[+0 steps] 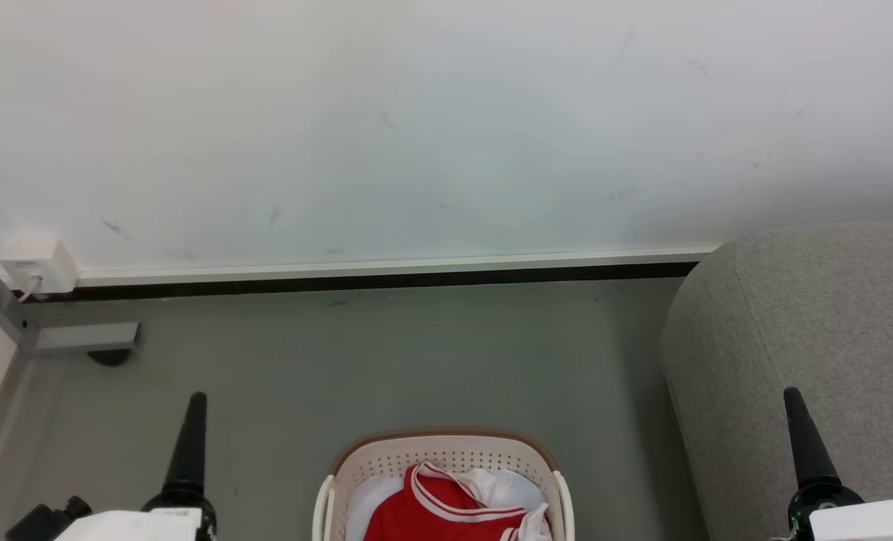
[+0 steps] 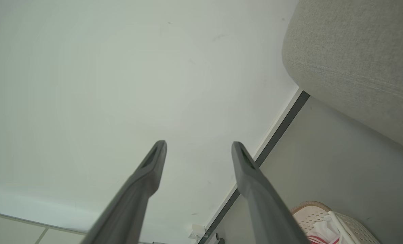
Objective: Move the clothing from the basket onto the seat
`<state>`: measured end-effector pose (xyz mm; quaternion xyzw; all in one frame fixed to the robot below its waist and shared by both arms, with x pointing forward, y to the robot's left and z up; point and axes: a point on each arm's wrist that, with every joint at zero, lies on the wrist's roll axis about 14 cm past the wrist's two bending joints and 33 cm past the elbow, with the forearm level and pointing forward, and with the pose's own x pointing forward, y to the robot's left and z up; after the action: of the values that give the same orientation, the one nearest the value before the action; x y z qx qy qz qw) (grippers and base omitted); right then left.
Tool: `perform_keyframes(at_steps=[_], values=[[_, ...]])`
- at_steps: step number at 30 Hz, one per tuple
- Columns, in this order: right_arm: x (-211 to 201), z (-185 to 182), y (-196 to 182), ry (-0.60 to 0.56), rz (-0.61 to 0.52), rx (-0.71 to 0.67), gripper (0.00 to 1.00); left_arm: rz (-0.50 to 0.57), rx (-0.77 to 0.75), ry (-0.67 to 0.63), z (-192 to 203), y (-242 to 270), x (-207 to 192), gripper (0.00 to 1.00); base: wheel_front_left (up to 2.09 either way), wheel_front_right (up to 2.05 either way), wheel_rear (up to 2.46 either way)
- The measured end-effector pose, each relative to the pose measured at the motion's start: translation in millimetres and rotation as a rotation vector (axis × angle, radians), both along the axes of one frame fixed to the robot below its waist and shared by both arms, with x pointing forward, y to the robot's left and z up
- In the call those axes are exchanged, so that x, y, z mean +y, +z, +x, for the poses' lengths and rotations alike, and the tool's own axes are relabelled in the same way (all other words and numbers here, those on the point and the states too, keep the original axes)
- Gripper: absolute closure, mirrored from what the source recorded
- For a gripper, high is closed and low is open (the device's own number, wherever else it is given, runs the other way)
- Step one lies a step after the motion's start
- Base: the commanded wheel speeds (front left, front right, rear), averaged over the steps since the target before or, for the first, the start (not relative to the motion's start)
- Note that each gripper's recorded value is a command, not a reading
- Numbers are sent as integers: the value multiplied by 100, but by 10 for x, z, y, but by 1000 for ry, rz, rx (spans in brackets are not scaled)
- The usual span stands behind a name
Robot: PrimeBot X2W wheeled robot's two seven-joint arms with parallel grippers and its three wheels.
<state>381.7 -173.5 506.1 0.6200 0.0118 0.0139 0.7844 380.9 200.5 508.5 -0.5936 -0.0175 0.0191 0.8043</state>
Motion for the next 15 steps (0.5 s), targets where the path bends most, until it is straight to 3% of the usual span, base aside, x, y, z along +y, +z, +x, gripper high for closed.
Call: perform_keyframes(at_steps=[15], values=[[58,10,94,14,-415,-54,0,430,-9,-12,-27,100,-61,0,0,0,0]])
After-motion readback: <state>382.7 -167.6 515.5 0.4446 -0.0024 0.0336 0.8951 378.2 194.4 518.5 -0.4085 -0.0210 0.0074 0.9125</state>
